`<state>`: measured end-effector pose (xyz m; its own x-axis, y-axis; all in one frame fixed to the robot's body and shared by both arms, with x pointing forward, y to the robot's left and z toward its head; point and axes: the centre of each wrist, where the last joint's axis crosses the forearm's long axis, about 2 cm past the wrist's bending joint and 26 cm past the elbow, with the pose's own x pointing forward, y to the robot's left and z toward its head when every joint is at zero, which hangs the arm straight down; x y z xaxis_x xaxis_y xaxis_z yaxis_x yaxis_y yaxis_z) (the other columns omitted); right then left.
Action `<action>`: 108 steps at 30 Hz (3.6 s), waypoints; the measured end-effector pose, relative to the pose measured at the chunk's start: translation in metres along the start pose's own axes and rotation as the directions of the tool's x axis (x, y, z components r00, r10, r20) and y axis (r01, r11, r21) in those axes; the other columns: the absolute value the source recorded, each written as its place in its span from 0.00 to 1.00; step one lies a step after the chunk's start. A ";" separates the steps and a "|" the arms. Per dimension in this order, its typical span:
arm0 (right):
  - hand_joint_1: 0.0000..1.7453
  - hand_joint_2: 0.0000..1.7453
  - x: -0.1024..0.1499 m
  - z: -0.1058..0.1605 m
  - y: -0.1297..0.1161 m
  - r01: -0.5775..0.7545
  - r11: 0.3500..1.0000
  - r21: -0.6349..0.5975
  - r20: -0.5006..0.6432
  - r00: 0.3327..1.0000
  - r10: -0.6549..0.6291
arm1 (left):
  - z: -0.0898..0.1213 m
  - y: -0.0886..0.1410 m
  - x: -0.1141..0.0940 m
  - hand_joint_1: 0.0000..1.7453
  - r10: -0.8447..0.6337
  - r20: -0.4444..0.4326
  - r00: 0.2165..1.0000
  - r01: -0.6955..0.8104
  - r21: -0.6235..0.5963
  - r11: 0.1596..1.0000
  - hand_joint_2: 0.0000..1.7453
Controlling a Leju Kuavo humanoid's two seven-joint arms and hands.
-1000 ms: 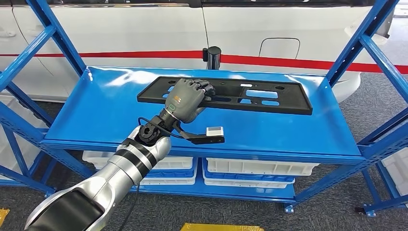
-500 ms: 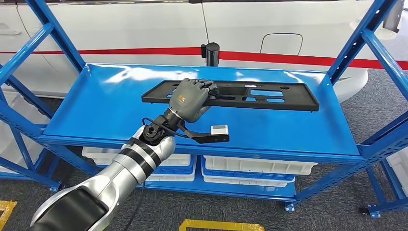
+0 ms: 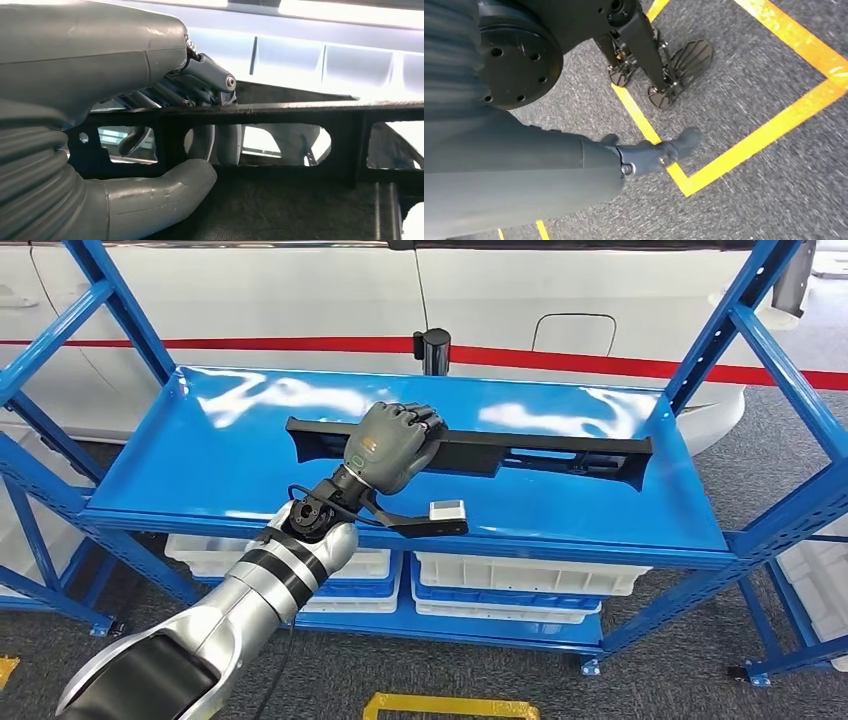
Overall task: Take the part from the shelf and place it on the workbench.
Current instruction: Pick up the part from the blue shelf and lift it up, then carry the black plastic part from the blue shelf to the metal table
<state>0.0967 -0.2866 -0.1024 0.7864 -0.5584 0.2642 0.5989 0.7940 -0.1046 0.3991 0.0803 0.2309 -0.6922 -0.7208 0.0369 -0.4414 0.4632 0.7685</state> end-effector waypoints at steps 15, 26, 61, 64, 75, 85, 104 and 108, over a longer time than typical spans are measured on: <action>0.00 1.00 0.005 0.000 0.003 -0.008 1.000 0.005 0.010 1.000 0.008 | -0.001 0.001 -0.002 1.00 -0.007 -0.004 1.000 0.007 0.002 1.000 1.00; 0.00 1.00 0.004 0.000 0.003 -0.013 1.000 0.006 0.008 1.000 0.013 | 0.005 -0.001 -0.005 1.00 -0.009 -0.018 1.000 0.008 -0.006 1.000 1.00; 0.00 1.00 0.005 0.002 0.008 -0.005 1.000 0.018 0.005 1.000 0.005 | 0.002 -0.001 -0.001 1.00 -0.020 0.017 1.000 0.020 -0.007 1.000 1.00; 0.00 1.00 0.004 0.002 0.008 -0.005 1.000 0.018 0.003 1.000 0.005 | 0.001 -0.001 0.000 1.00 -0.017 0.018 1.000 0.017 -0.004 1.000 1.00; 0.00 1.00 0.006 0.001 0.007 -0.003 1.000 0.014 0.006 1.000 0.003 | 0.002 -0.003 0.003 1.00 -0.005 0.010 1.000 0.005 -0.007 1.000 1.00; 0.00 1.00 0.005 0.001 0.006 -0.003 1.000 0.013 0.004 1.000 0.003 | 0.004 -0.004 0.002 1.00 -0.004 0.005 1.000 0.004 -0.015 1.000 1.00; 0.00 1.00 0.006 0.001 0.007 -0.002 1.000 0.014 0.006 1.000 0.002 | 0.002 -0.005 0.004 1.00 0.003 0.004 1.000 -0.003 -0.015 1.000 1.00; 0.00 1.00 0.006 0.001 0.007 -0.002 1.000 0.014 0.006 1.000 0.002 | 0.001 -0.004 0.005 1.00 0.007 0.003 1.000 -0.007 -0.012 1.000 1.00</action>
<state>0.1058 -0.2839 -0.1003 0.7864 -0.5557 0.2698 0.5954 0.7982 -0.0913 0.3973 0.0755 0.2274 -0.6965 -0.7164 0.0403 -0.4299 0.4616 0.7760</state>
